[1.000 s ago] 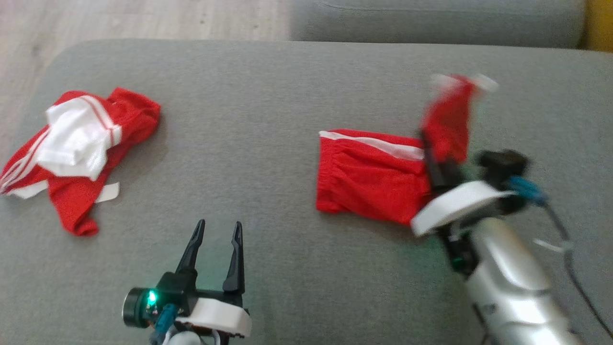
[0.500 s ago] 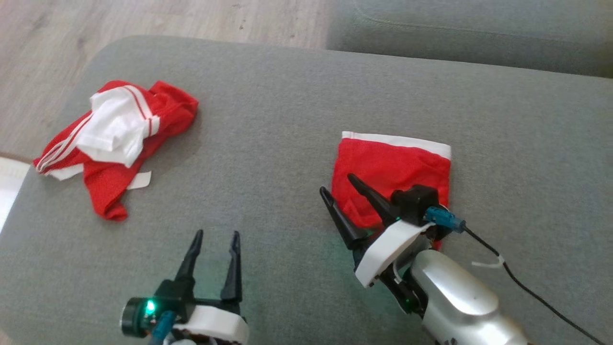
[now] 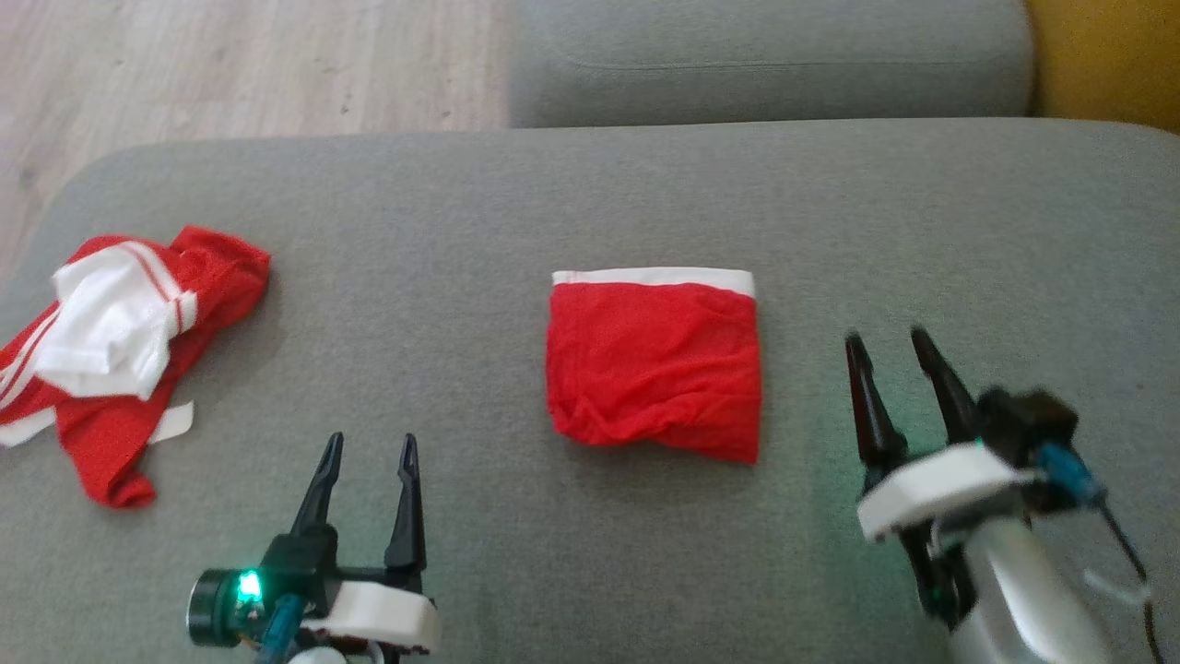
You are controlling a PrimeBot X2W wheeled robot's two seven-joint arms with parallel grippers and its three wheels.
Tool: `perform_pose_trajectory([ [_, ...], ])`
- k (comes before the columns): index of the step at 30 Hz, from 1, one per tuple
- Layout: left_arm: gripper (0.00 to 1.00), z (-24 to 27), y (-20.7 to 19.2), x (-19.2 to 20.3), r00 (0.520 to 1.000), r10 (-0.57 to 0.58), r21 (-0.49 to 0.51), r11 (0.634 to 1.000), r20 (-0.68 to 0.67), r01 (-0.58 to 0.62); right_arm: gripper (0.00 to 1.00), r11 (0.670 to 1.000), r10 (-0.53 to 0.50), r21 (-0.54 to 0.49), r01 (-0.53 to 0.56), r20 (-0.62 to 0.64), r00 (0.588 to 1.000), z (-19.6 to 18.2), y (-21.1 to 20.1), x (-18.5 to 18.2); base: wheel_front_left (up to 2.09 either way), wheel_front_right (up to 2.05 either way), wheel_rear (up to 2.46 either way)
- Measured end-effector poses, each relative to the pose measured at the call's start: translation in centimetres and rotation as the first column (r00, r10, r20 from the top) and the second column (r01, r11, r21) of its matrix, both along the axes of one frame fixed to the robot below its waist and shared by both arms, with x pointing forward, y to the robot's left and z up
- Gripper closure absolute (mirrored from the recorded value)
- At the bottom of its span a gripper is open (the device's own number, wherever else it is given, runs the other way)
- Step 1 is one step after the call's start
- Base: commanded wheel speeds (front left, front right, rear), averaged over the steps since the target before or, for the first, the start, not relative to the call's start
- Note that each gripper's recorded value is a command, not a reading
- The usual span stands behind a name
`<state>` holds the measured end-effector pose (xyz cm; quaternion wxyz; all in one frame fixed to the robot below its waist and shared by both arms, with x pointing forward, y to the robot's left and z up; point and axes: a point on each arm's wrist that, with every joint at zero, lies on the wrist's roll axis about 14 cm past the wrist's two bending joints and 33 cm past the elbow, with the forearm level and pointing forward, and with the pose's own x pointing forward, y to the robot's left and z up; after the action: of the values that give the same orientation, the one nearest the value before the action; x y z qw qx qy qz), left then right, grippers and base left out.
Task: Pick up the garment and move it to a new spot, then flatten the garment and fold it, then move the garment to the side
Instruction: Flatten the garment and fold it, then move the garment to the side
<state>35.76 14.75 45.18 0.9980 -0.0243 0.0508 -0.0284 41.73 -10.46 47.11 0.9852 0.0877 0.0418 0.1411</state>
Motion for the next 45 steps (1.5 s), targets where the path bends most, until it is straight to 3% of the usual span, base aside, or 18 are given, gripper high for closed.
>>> perform_pose_trajectory([
  [4,0.0,-0.1,-0.4,-0.1,1.0,-0.014,0.01,1.0,-0.002,0.014,0.0,0.997,-0.077,-0.032,0.075,-0.061,0.995,-2.5,-2.4,-2.6,0.0,0.0,0.0],
  [10,0.0,-1.2,-0.6,-1.6,0.999,-0.013,0.012,1.0,-0.033,0.014,0.0,0.988,-0.149,-0.045,0.146,-0.081,0.985,-3.3,-4.7,-3.9,0.0,0.0,0.0],
  [22,0.0,-1.0,-1.2,-1.9,0.999,-0.034,0.01,0.999,-0.029,0.034,0.0,0.991,-0.136,-0.027,0.134,-0.125,0.983,-4.6,-3.9,-5.3,0.0,0.0,0.0],
  [30,0.0,-2.1,-1.8,-2.2,0.996,-0.051,-0.003,0.999,-0.067,0.05,0.0,0.999,-0.041,-0.032,0.035,-0.218,0.975,-7.3,-0.9,-5.4,0.0,0.0,0.0],
  [38,0.0,-3.3,-2.2,-2.2,0.992,-0.058,-0.01,0.998,-0.108,0.057,0.0,0.996,0.086,0.038,-0.081,-0.189,0.978,-5.2,4.4,1.6,0.0,0.0,0.0],
  [45,0.0,-4.6,-0.6,-2.7,0.988,-0.001,-0.009,1.0,-0.157,-0.001,0.0,0.992,0.125,0.025,-0.124,-0.346,0.93,-10.1,6.0,1.4,0.0,0.0,0.0],
])
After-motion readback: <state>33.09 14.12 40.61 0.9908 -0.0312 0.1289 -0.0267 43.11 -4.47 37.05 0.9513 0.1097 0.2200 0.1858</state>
